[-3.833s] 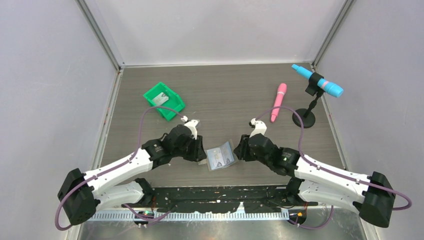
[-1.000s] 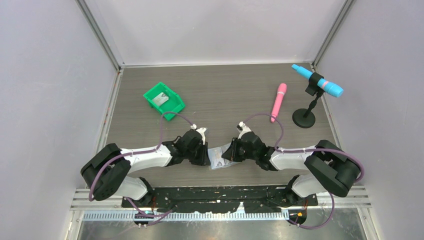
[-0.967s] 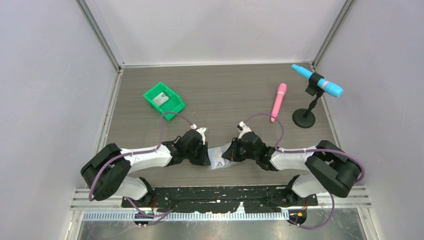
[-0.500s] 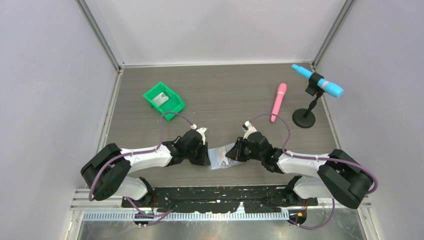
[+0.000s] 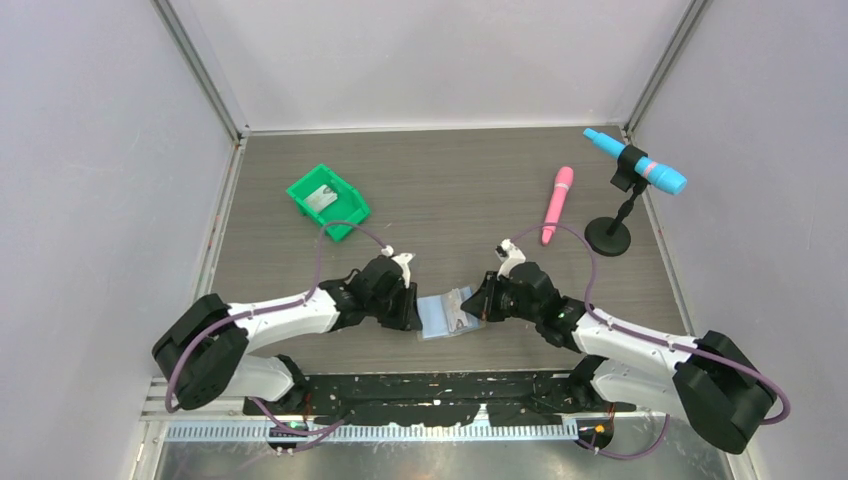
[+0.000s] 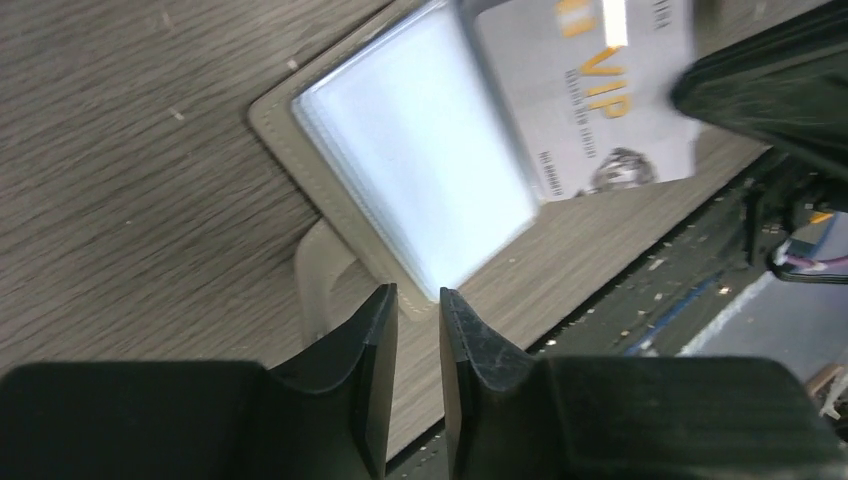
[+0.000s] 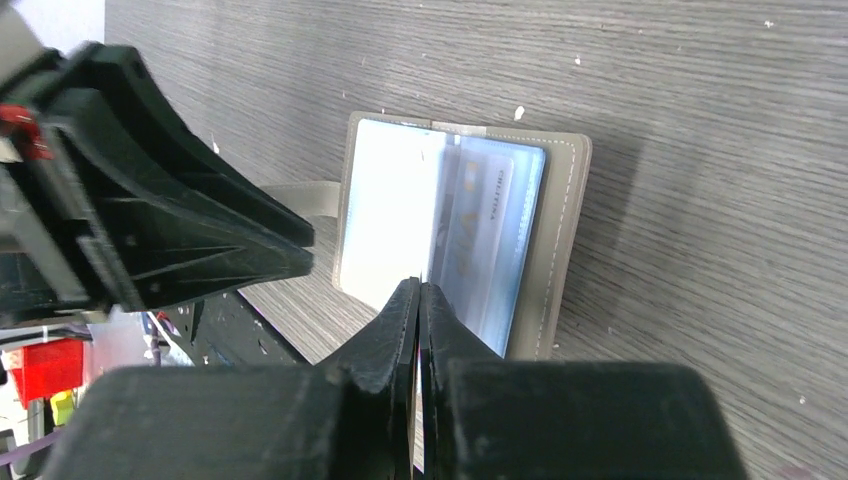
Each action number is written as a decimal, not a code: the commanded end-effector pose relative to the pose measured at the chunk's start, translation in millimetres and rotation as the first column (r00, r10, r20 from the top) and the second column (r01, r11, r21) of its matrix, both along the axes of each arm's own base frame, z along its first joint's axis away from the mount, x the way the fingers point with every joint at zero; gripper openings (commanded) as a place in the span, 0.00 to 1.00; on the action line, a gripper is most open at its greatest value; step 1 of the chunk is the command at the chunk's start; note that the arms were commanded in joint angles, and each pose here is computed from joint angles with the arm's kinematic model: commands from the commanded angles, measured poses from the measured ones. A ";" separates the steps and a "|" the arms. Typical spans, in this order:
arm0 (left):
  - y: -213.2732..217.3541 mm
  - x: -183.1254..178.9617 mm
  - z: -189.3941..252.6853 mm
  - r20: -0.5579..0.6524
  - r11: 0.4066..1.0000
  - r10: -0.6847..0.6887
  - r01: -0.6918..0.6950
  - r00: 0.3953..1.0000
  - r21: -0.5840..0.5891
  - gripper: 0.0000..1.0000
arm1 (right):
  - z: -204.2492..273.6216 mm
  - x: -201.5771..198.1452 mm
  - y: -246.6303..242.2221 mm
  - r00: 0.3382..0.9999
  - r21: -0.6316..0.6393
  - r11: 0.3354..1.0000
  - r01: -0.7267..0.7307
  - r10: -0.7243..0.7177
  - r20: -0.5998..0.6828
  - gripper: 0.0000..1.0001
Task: Take the credit cards out of the card holder
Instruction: Remove the credit card from the card holder, then place the credit card in the storage box.
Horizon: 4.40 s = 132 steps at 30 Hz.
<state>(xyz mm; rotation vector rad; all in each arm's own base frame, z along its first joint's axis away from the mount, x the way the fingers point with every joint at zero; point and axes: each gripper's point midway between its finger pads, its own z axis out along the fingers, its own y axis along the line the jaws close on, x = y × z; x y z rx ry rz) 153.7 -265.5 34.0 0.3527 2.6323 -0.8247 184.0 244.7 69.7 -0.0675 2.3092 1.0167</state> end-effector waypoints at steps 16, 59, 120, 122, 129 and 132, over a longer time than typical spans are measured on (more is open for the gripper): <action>-24.1 21.8 104.6 0.257 0.969 -0.182 0.217 0.949 -0.116 0.52 | 40.6 -12.4 18.4 0.981 0.093 0.979 -0.180 0.172 0.089 0.05; -36.8 -1.0 141.7 0.169 0.896 -0.326 0.361 0.930 -0.257 0.00 | 105.5 -37.5 25.7 0.888 0.172 0.904 -0.390 0.321 0.328 0.28; 287.1 359.1 113.6 0.223 0.384 0.914 -0.899 0.339 -0.210 0.00 | 105.6 22.5 6.5 0.922 -0.098 0.982 -0.164 0.188 0.337 0.99; 287.8 359.4 108.6 0.227 0.387 0.912 -0.901 0.342 -0.198 0.00 | 103.7 24.7 7.3 0.925 -0.108 0.981 -0.162 0.189 0.331 0.99; 294.0 362.3 99.1 0.249 0.378 0.910 -0.910 0.331 -0.171 0.00 | 96.2 30.0 10.7 0.933 -0.131 0.978 -0.161 0.194 0.302 0.99; 294.3 363.9 97.8 0.246 0.379 0.910 -0.911 0.335 -0.163 0.01 | 94.8 31.7 10.9 0.934 -0.144 0.976 -0.161 0.198 0.297 0.99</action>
